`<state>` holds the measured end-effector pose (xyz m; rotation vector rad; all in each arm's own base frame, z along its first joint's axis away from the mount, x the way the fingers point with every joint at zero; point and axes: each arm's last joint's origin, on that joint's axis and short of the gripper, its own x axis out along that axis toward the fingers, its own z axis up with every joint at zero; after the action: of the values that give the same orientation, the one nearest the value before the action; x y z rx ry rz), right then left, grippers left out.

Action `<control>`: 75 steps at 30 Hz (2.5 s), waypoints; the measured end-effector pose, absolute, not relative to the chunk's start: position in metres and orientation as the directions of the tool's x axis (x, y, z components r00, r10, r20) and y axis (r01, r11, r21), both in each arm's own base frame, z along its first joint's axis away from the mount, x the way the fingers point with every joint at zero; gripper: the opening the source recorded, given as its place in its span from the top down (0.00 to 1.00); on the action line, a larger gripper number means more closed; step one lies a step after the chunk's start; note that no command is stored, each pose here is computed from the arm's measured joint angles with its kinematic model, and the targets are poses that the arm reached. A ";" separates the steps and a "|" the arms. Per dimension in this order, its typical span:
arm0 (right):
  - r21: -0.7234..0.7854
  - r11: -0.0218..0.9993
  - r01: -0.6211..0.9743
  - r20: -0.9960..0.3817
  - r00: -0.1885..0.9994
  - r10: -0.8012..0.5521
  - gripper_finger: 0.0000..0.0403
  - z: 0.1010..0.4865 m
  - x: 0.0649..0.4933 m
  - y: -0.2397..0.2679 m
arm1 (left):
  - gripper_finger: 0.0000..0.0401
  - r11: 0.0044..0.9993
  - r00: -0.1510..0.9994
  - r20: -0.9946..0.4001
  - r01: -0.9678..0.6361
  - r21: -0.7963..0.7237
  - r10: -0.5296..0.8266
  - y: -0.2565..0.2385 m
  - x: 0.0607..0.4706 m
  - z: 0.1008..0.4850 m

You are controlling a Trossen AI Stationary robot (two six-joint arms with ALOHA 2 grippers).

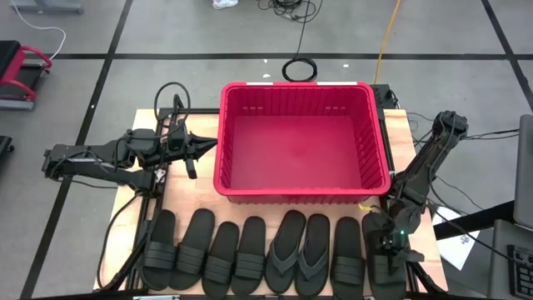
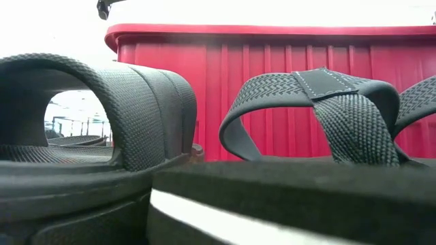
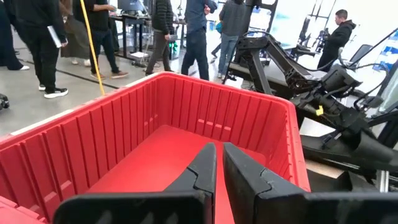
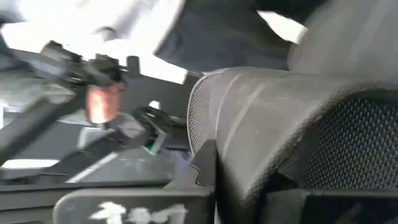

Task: Pick and place slides into bin
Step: Put the black slide into the red container

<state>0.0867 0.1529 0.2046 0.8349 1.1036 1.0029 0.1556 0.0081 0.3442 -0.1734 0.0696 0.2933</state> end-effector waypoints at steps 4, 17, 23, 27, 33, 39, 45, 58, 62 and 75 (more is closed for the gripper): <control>0.939 0.274 -0.210 -0.245 0.155 0.957 0.99 0.213 0.090 0.155 | 0.94 0.941 0.955 -0.093 -0.293 -0.168 0.281 0.008 0.156 0.344; 0.895 0.346 -0.281 -0.313 0.157 0.937 0.99 0.270 0.109 0.177 | 0.94 0.942 0.969 -0.119 -0.238 -0.237 0.215 0.006 0.156 0.342; 0.835 0.470 -0.285 -0.422 0.216 0.880 0.99 0.295 0.127 0.166 | 0.94 0.952 0.976 -0.135 -0.201 -0.232 0.173 0.005 0.156 0.340; 0.754 0.590 -0.289 -0.514 0.300 0.804 0.99 0.315 0.135 0.142 | 0.94 0.964 0.976 -0.135 -0.196 -0.181 0.173 0.005 0.156 0.340; 0.516 0.791 -0.329 -0.630 0.480 0.611 0.98 0.355 0.141 0.097 | 0.94 0.973 0.975 -0.134 -0.193 -0.129 0.175 0.005 0.156 0.340; 0.039 0.975 -0.220 -0.646 0.739 0.192 0.98 0.409 0.132 0.048 | 0.94 0.972 0.975 -0.134 -0.196 -0.130 0.179 0.005 0.156 0.340; -0.320 0.946 0.053 -0.566 0.790 -0.236 0.98 0.445 0.118 0.004 | 0.94 0.971 0.974 -0.134 -0.199 -0.130 0.182 0.005 0.156 0.340; -0.174 0.968 -0.180 -0.885 0.459 -0.074 0.99 0.408 0.137 -0.074 | 0.94 0.968 0.972 -0.134 -0.209 -0.139 0.191 0.005 0.156 0.340; -0.030 0.967 -0.253 -0.870 0.482 0.099 0.99 0.387 0.150 -0.104 | 0.94 0.964 0.969 -0.133 -0.227 -0.140 0.209 0.006 0.156 0.340; 0.291 0.936 -0.200 -0.927 0.182 0.327 0.99 0.293 0.168 -0.140 | 0.94 0.961 0.967 -0.144 -0.230 -0.151 0.209 0.006 0.156 0.339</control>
<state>0.1677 -0.1404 0.2929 0.1121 1.3378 0.3726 0.1555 0.0060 0.3394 -0.1681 0.1275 0.2230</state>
